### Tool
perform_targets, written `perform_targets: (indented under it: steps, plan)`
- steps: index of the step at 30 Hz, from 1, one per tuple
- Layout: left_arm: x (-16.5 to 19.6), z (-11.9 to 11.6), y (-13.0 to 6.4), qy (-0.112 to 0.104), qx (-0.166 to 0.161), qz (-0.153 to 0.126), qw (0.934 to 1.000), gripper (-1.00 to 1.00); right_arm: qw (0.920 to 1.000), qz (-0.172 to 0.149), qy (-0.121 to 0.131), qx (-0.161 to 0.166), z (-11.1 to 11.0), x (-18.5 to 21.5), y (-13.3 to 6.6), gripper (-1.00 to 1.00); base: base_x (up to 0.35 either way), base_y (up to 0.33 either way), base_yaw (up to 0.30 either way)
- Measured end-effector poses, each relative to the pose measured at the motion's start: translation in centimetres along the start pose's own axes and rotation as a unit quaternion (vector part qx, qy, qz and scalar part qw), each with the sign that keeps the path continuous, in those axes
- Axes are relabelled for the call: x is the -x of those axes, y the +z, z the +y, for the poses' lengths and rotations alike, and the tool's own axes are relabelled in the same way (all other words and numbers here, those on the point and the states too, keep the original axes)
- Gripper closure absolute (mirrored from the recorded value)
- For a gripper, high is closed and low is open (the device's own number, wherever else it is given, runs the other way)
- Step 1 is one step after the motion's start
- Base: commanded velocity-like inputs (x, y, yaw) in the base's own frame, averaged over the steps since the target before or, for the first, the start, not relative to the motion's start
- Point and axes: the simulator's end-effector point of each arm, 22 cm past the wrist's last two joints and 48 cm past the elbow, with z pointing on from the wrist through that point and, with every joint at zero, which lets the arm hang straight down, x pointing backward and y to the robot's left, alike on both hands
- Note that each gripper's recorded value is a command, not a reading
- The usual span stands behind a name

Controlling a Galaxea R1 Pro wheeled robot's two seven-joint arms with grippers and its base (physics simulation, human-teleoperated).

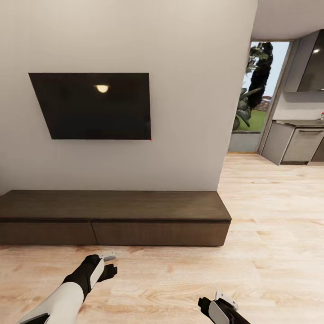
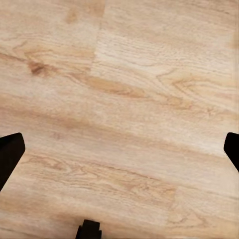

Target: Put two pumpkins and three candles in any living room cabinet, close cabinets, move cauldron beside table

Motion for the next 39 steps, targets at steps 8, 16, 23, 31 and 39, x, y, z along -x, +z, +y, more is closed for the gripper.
perform_targets:
  steps: [8,16,23,31,39]
  plan:
    - [-2.3,-2.6,0.5,0.009,-0.022,0.004,0.9997,-1.0,0.9975,-0.036,0.033,0.052,4.7,3.5,-1.2,-1.0,0.021,0.0,0.0]
    - [-1.9,-3.1,0.4,0.006,-0.01,-0.009,0.9999,-1.0,0.9899,-0.1,0.029,0.096,8.3,9.4,-3.0,-1.0,0.212,0.0,0.0]
    - [-1.8,-2.1,0.4,0.005,0.01,-0.009,0.9999,-1.0,0.9806,-0.141,0.038,0.131,10.4,12.7,-4.6,-1.0,0.237,0.0,0.0]
    - [-2.2,-0.2,0.6,-0.005,0.02,0.006,0.9998,-1.0,0.9712,-0.163,0.067,0.161,11.1,15.1,-5.7,-1.0,0.027,0.0,0.0]
    - [-1.7,-6.5,-6.5,-0.068,-0.39,0.077,0.9151,-1.0,0.8637,-0.134,0.279,0.398,15.7,20.8,-11.6,-1.0,0.056,0.0,0.0]
